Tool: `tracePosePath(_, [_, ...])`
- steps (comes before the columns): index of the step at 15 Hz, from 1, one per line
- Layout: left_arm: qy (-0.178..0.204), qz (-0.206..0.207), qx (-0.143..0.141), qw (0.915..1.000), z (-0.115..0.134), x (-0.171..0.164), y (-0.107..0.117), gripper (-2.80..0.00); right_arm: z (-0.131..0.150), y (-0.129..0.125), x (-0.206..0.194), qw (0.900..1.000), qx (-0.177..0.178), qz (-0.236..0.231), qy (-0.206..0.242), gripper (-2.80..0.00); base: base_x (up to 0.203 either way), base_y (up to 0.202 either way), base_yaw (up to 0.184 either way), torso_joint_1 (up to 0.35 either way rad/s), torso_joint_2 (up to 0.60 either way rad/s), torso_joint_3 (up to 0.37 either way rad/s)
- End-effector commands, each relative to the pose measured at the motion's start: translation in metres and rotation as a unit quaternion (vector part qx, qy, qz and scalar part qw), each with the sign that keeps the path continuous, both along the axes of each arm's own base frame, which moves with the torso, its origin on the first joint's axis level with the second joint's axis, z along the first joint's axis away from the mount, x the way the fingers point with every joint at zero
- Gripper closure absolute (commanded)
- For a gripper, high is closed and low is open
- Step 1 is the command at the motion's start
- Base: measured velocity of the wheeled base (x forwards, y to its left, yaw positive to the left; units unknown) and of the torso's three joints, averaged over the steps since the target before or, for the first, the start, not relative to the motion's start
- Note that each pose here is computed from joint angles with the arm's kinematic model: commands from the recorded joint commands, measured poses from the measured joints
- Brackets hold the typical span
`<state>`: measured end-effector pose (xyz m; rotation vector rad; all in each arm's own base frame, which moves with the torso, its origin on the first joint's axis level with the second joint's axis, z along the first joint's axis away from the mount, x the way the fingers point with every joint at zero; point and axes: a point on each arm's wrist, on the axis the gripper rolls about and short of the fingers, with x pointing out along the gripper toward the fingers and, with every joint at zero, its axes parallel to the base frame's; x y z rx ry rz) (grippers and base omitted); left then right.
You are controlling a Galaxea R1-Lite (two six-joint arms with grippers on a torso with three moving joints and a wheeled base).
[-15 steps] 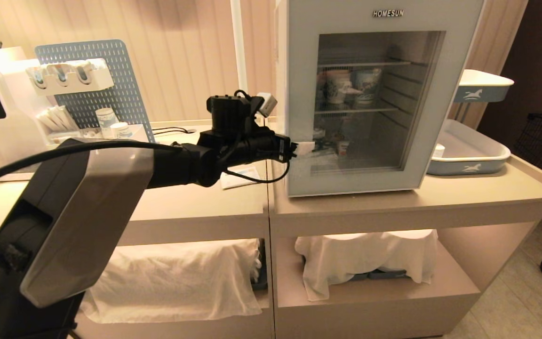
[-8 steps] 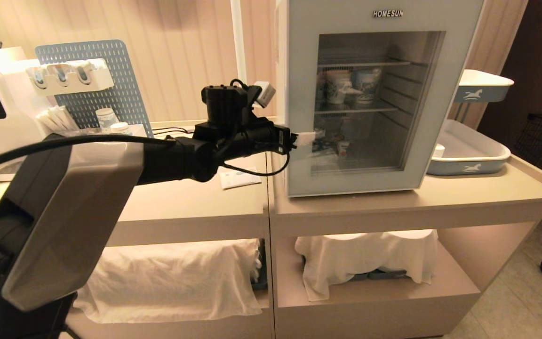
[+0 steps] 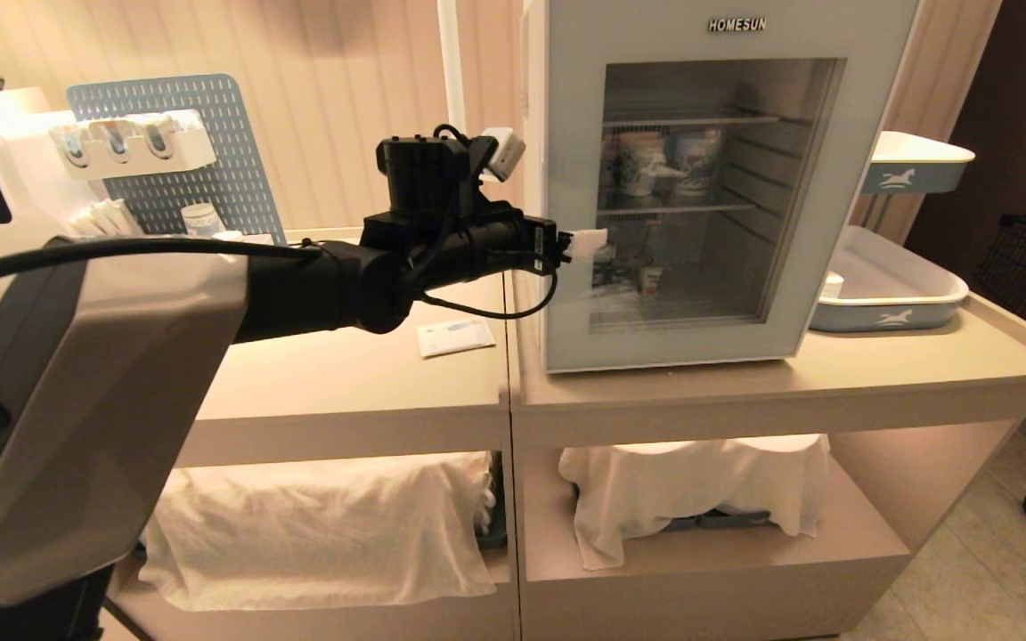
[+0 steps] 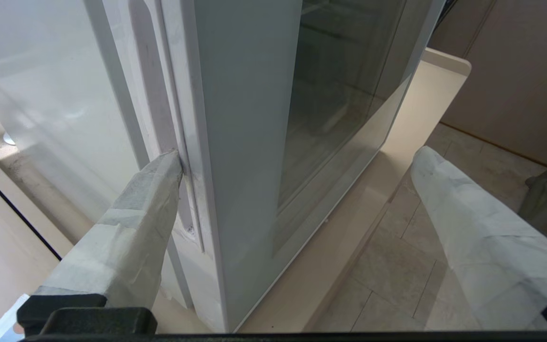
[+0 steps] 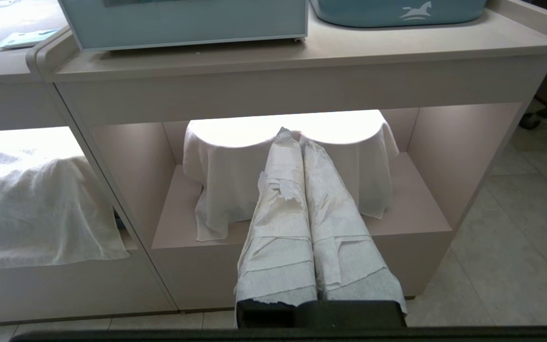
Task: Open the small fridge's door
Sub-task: Open the freezer door
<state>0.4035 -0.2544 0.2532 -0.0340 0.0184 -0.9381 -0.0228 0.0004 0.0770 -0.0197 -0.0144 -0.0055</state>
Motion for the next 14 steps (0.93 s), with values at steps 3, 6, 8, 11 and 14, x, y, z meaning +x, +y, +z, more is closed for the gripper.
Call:
tracePosePath(3, [-0.003, -0.012, -0.006, 0.9999, 0.007, -0.009, -0.007, -2.8, -0.003, 0.0, 0.001, 1.0, 0.0, 0.0, 0.005, 0.0, 0.0, 0.0, 0.0, 0.0, 0.0, 0.0])
tracePosePath(6, [0.002, -0.01, -0.004, 0.9999, 0.012, -0.015, -0.004, -2.8, -0.003, 0.0, 0.001, 1.0, 0.0, 0.0, 0.005, 0.0, 0.0, 0.0, 0.0, 0.0, 0.0, 0.0])
tracePosePath(8, [0.01, -0.011, 0.0, 0.9999, 0.012, -0.019, -0.002, -2.8, -0.003, 0.0, 0.001, 1.0, 0.0, 0.0, 0.005, 0.0, 0.0, 0.0, 0.0, 0.0, 0.0, 0.0])
tracePosePath(11, [0.022, -0.012, 0.007, 0.9997, 0.012, -0.026, 0.001, -2.8, -0.003, 0.0, 0.001, 1.0, 0.0, 0.0, 0.005, 0.0, 0.0, 0.0, 0.0, 0.0, 0.0, 0.0])
tracePosePath(14, [0.028, -0.014, 0.012, 0.9994, 0.013, -0.033, 0.003, -2.8, -0.003, 0.0, 0.001, 1.0, 0.0, 0.0, 0.005, 0.0, 0.0, 0.0, 0.0, 0.0, 0.0, 0.0])
